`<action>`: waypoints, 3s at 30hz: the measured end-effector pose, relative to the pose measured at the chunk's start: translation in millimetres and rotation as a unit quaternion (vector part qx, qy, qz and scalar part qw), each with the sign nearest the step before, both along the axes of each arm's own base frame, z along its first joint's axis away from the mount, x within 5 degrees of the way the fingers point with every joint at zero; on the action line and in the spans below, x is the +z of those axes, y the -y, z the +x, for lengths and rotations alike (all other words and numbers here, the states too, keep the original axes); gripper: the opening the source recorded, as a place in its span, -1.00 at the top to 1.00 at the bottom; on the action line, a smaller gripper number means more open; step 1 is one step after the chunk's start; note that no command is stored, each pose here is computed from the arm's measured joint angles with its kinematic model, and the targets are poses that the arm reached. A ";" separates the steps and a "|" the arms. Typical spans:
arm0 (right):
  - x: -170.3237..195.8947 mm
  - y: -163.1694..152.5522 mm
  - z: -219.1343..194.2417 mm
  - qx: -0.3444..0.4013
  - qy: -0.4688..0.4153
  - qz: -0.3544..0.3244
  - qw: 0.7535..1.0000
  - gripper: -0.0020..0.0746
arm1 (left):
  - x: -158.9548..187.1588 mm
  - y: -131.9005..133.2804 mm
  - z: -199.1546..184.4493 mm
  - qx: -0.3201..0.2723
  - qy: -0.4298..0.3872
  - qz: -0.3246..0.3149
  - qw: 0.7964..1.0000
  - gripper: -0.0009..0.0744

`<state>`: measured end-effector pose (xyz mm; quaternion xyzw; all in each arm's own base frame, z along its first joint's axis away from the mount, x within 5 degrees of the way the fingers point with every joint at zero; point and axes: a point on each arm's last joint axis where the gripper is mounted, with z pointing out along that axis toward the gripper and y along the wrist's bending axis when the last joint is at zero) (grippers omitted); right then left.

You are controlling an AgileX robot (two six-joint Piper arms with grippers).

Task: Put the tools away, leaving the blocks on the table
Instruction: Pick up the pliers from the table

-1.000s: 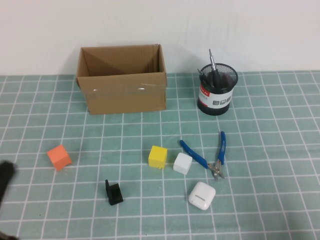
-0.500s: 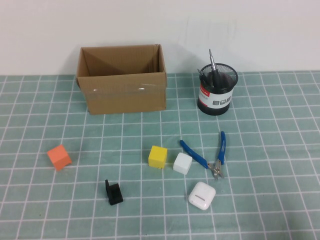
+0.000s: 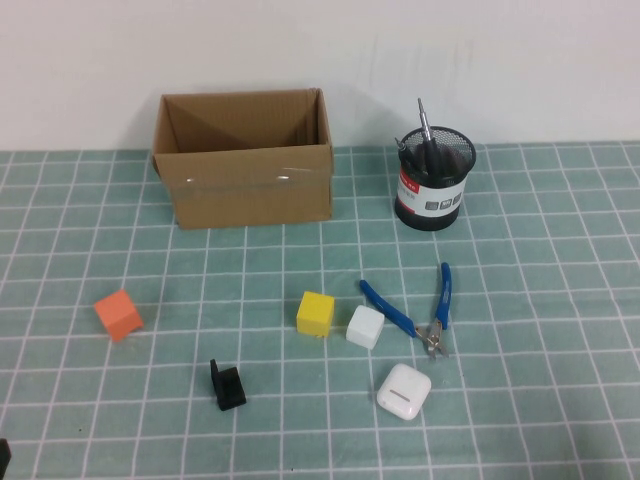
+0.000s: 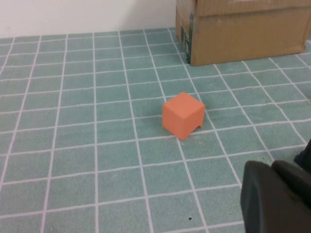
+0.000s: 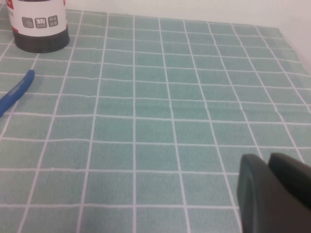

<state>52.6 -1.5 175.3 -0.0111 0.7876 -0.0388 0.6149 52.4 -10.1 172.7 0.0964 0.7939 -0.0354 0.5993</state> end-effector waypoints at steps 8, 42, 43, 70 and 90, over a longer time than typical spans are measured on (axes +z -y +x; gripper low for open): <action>0.0 0.0 0.0 0.000 0.000 0.000 1.000 0.97 | 0.0 0.0 0.0 0.000 0.000 0.000 1.000 0.98; 27.1 1.1 2.6 -0.030 0.158 0.256 0.953 0.97 | -0.2 0.0 -0.1 0.000 -0.001 0.001 1.000 0.98; 27.2 1.0 2.7 -0.031 0.158 0.275 0.948 0.97 | -0.2 0.0 -0.1 0.000 -0.001 0.001 1.000 0.98; 89.1 -73.4 192.7 0.137 -0.445 0.082 0.881 0.96 | -0.2 0.0 -0.1 -0.001 -0.001 0.002 1.000 0.98; 66.4 -203.1 317.1 0.330 -0.434 -0.120 0.829 0.46 | -0.2 0.0 -0.1 -0.001 -0.001 0.002 1.000 0.98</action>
